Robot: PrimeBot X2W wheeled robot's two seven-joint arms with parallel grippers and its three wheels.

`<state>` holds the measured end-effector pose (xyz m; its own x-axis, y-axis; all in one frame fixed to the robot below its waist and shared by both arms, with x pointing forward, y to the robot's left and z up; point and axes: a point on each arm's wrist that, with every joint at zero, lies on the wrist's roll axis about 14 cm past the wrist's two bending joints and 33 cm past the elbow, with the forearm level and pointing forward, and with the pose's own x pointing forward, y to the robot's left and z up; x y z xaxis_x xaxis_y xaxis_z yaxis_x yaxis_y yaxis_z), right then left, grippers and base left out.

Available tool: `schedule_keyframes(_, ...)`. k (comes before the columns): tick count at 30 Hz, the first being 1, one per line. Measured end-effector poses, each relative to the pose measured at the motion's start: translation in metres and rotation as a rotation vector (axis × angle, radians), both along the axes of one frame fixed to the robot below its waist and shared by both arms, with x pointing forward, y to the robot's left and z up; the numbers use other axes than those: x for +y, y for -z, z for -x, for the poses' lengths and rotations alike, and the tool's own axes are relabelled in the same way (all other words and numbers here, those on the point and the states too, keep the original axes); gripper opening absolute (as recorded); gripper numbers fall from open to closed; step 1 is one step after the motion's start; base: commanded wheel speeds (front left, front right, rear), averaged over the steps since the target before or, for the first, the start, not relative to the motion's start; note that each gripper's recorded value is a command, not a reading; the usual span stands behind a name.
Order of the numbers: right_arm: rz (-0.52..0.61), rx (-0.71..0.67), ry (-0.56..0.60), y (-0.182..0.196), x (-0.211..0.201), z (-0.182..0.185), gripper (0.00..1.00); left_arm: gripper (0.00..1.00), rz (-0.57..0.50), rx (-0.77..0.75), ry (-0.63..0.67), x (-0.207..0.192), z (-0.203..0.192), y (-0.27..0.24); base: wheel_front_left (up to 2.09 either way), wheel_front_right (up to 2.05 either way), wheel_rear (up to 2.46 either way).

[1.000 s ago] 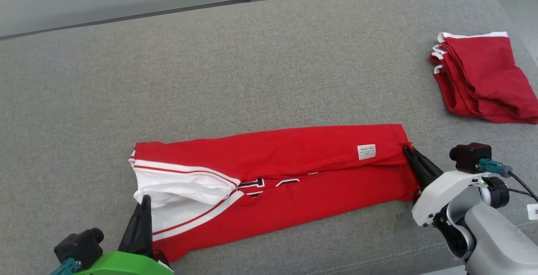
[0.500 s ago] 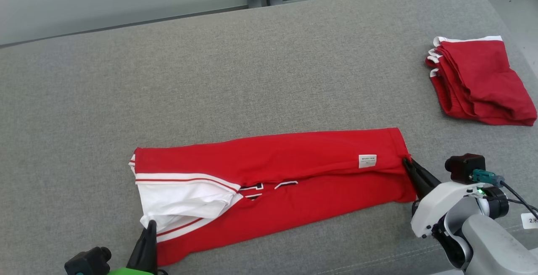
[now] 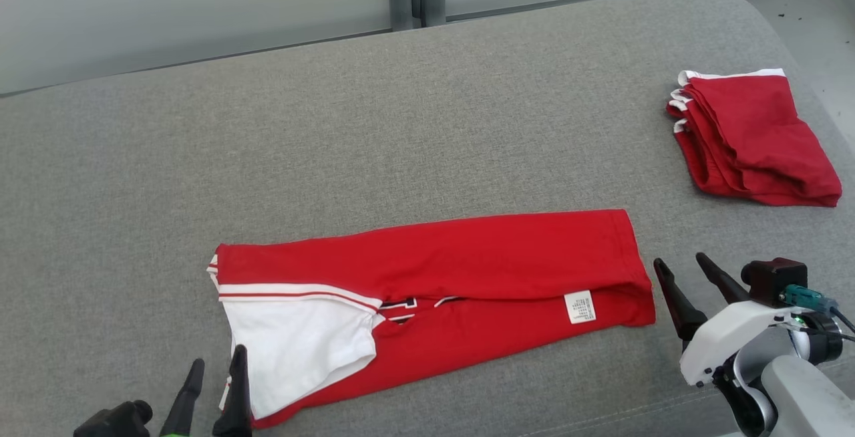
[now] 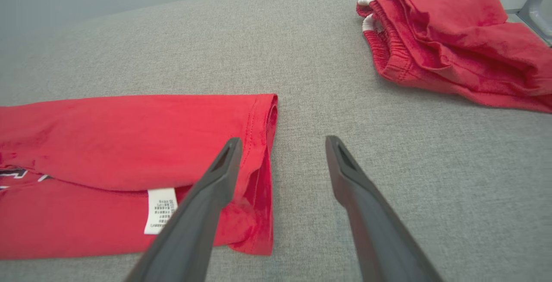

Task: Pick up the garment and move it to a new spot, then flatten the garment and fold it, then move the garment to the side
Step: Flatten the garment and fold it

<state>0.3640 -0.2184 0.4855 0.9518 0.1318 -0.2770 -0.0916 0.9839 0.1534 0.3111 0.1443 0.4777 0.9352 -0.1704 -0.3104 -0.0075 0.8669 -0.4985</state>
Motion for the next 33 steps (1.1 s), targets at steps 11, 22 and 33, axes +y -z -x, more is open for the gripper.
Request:
schedule_keyframes(11,0.011,-0.042,0.037,-0.019,-0.013,0.008,1.0,1.0,-0.041,-0.225,-0.03,0.002,-0.029,-0.06,0.0,0.0,0.0)
schedule_keyframes(22,0.038,0.011,0.016,-0.028,-0.008,0.004,1.0,1.0,-0.072,-0.335,0.001,-0.016,-0.038,-0.091,0.0,0.0,0.0)
schedule_keyframes(33,0.021,0.191,-0.024,0.014,0.017,-0.018,1.0,1.0,-0.117,-0.32,-0.067,0.007,-0.025,-0.086,0.0,0.0,0.0)
